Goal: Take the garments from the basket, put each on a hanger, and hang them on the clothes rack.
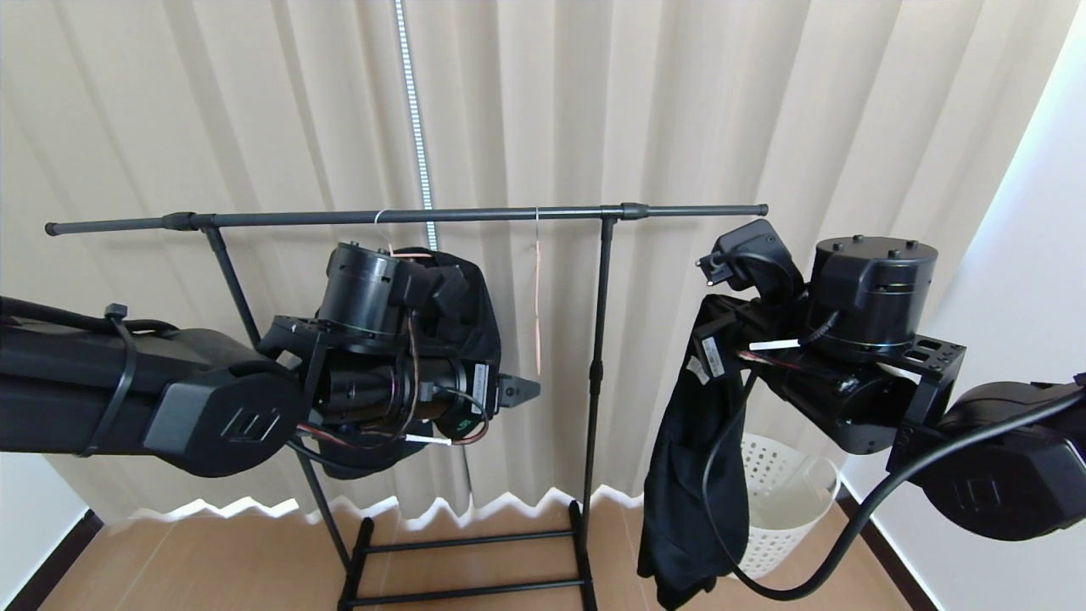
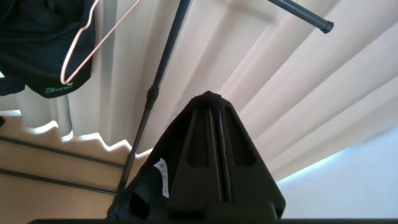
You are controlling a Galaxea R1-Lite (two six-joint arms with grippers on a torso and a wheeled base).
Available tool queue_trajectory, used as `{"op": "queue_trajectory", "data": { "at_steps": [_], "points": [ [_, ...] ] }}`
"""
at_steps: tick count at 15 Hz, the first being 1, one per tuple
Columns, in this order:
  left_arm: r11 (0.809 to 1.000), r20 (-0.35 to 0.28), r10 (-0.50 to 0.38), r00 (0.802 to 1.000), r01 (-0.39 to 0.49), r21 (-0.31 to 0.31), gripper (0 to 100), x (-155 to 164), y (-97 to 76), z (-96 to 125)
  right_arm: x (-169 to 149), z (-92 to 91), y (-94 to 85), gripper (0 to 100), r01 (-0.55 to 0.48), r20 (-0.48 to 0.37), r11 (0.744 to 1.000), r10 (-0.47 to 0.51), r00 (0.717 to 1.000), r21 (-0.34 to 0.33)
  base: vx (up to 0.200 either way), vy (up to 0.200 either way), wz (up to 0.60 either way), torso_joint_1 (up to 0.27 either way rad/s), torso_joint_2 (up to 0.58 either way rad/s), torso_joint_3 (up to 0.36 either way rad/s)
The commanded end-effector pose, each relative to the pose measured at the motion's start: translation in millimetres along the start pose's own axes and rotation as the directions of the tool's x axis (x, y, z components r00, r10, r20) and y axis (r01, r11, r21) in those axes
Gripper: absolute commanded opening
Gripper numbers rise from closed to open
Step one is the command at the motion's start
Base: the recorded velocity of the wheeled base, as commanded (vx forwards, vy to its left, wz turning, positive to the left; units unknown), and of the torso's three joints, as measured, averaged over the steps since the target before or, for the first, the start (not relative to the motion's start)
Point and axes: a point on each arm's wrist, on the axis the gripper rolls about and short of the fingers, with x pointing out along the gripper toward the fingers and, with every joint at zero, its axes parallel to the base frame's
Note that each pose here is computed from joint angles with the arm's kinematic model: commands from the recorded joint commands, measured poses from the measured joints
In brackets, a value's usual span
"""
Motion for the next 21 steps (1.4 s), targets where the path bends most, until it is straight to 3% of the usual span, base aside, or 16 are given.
{"op": "queue_trajectory", "data": {
  "at_steps": [1, 9, 15, 17, 21],
  "points": [
    [0.999, -0.019, 0.041, 0.999, -0.042, -0.024, 100, 9.3, 4.4, -5.0, 0.1, 1.1, -1.5, 0, 0.004, 0.004, 1.0, -0.004, 1.0, 0.003, 0.0, 0.0, 0.0, 0.0, 0.0, 0.0],
    [0.996, -0.003, 0.091, 0.996, -0.091, -0.02, 100, 11.9, -2.9, -7.1, -4.7, 2.1, -3.9, 0, 0.006, 0.007, 1.0, -0.006, 1.0, 0.004, 0.0, -0.025, 0.0, 0.0, 0.0, 0.0],
    [0.994, -0.01, 0.11, 0.994, -0.111, -0.017, 100, 16.2, -2.3, -9.0, -6.2, 0.2, -4.2, 0, 0.003, 0.003, 1.0, -0.003, 1.0, 0.002, 0.2, -0.2, 0.0, -0.003, 0.0, 0.003],
    [0.993, -0.017, 0.114, 0.993, -0.114, -0.017, 100, 19.0, -1.8, -10.4, -5.9, -0.1, -3.9, 0, 0.001, 0.002, 1.0, -0.001, 1.0, 0.001, 0.0, -0.2, 0.0, 0.005, 0.0, -0.002],
    [0.992, -0.011, 0.125, 0.992, -0.125, -0.019, 100, 18.5, -1.2, -9.5, -6.2, 0.4, -4.2, 0, 0.002, 0.004, 1.0, -0.002, 1.0, 0.002, 0.2, 0.05, 0.0, 0.005, 0.0, 0.005]
  ]
}}
